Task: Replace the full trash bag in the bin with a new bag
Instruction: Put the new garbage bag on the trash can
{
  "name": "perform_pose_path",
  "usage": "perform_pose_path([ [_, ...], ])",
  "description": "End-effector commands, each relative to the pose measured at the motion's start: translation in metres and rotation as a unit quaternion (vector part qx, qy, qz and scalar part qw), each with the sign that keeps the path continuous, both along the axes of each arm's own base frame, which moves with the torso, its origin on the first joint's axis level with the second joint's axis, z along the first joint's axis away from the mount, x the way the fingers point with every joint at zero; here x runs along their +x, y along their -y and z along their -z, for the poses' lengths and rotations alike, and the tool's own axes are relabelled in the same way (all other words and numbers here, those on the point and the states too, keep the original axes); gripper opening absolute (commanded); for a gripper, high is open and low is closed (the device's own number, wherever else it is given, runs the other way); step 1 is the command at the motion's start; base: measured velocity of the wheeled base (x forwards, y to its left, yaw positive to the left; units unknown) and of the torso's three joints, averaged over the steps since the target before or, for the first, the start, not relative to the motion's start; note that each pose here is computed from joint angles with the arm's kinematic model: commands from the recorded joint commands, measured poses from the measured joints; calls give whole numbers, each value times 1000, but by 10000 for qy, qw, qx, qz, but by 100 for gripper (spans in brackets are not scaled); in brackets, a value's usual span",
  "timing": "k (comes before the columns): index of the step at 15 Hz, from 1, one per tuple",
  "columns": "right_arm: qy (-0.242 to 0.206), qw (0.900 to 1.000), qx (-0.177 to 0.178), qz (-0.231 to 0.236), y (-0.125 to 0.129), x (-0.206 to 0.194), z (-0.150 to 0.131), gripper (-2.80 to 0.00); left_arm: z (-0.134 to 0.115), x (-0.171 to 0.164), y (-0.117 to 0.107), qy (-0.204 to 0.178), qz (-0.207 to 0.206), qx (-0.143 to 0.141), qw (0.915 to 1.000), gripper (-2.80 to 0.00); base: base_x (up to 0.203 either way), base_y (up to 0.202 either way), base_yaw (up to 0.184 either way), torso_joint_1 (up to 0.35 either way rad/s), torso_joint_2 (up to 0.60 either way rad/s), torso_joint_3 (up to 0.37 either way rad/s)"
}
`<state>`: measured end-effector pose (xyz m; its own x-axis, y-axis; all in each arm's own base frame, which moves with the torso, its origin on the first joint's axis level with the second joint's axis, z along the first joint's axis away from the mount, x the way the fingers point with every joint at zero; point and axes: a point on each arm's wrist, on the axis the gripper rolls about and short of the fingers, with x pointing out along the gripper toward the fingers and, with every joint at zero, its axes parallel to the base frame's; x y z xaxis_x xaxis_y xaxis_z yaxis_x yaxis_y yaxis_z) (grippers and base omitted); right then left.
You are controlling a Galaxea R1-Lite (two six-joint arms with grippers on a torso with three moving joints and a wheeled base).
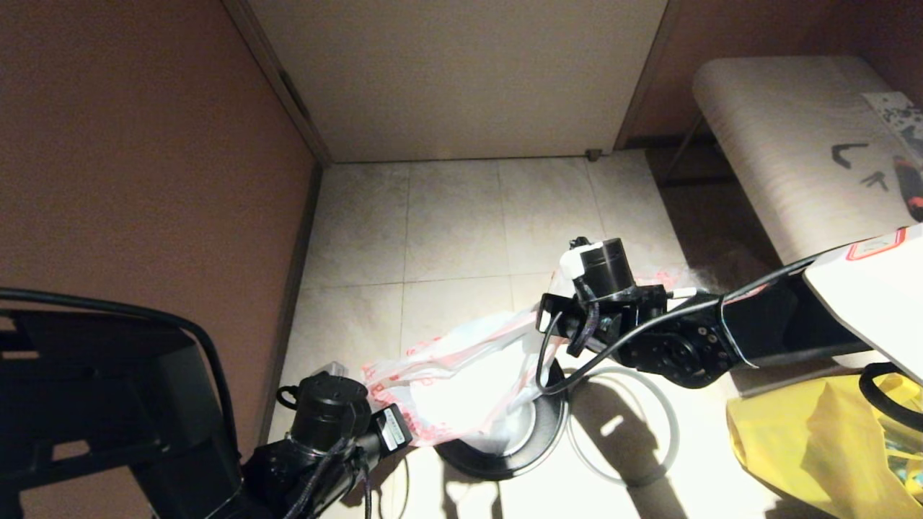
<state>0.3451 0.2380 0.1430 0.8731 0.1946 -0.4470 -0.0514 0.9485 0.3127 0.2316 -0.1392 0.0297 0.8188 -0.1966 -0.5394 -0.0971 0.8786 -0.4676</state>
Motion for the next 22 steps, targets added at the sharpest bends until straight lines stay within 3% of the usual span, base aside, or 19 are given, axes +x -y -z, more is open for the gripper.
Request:
perform_pose_path([
  [1,51,10000,54,9,-1,2,-2,-280,-1,-1,0,17,-14,-27,10000,-280,0,0,0,0,0,0],
  [5,102,9999,103,-3,-3,3,-5,-280,22,-5,2,-401,-21,94,9992,-280,0,0,0,0,0,0],
  [7,111,9999,114,-17,-3,2,-7,-280,28,3,3,-436,-96,87,9990,-280,0,0,0,0,0,0],
  [13,61,10000,59,-17,-3,3,-3,-280,6,-11,4,-151,15,-66,9999,-280,0,0,0,0,0,0],
  [14,67,10000,63,-25,-4,2,-3,-280,7,-12,3,-176,4,-49,9998,0,0,0,0,0,0,0],
  [18,133,9999,102,-21,-4,3,-7,-280,25,-16,-1,-503,-46,169,9986,0,0,0,0,0,0,0],
  [22,142,9998,117,-10,-4,4,-8,-280,51,-9,3,-476,-169,332,9982,0,0,0,0,0,0,0],
])
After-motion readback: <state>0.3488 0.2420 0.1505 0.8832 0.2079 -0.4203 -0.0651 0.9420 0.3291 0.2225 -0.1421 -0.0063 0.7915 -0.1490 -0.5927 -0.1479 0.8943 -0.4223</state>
